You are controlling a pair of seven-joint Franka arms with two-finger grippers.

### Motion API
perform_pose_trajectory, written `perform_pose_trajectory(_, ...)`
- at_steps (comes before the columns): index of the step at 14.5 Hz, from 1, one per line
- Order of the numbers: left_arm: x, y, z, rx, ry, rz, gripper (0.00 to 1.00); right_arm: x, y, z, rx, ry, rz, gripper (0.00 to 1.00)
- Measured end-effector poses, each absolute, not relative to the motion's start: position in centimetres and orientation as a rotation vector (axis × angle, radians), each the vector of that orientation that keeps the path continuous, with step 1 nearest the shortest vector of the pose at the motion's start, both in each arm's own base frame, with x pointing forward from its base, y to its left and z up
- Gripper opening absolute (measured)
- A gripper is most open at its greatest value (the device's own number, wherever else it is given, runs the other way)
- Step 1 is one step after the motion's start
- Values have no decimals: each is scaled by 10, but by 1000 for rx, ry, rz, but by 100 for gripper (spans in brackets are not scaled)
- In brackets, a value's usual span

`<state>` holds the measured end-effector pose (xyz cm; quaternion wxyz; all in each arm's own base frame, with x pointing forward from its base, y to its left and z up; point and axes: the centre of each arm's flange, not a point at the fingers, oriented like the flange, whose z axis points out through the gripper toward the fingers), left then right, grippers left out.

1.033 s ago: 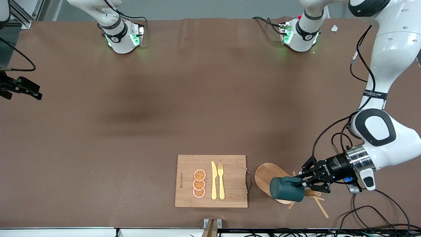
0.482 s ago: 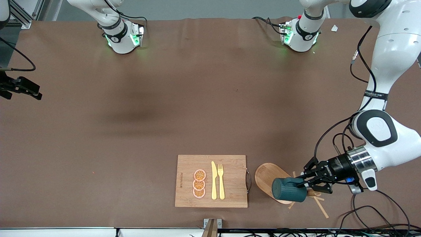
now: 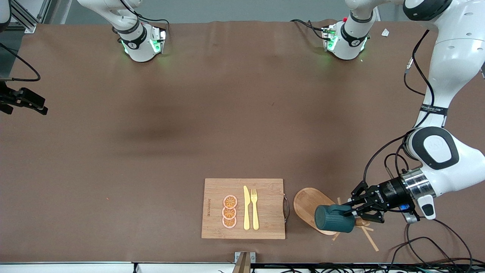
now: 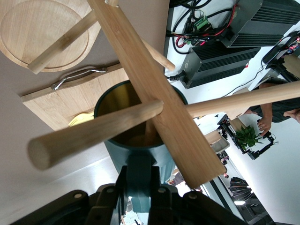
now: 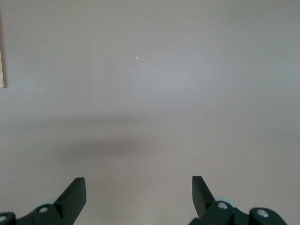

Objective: Pass cup and hang on rack
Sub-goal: 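Lower the mug handle onto a rack peg with the left gripper, then open the left gripper and release the mug handle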

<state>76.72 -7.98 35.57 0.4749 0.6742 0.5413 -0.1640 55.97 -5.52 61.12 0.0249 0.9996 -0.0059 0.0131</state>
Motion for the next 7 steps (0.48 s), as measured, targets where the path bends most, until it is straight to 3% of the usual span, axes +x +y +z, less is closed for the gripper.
perform_pose_trajectory(4,767,-80,355,1614,1330,-420,32,560,-55,611,3091,-18,40,100)
perform_pose_trajectory(7,768,-80,357,1613,1327,-418,61,560,-55,611,3091,-18,40,100)
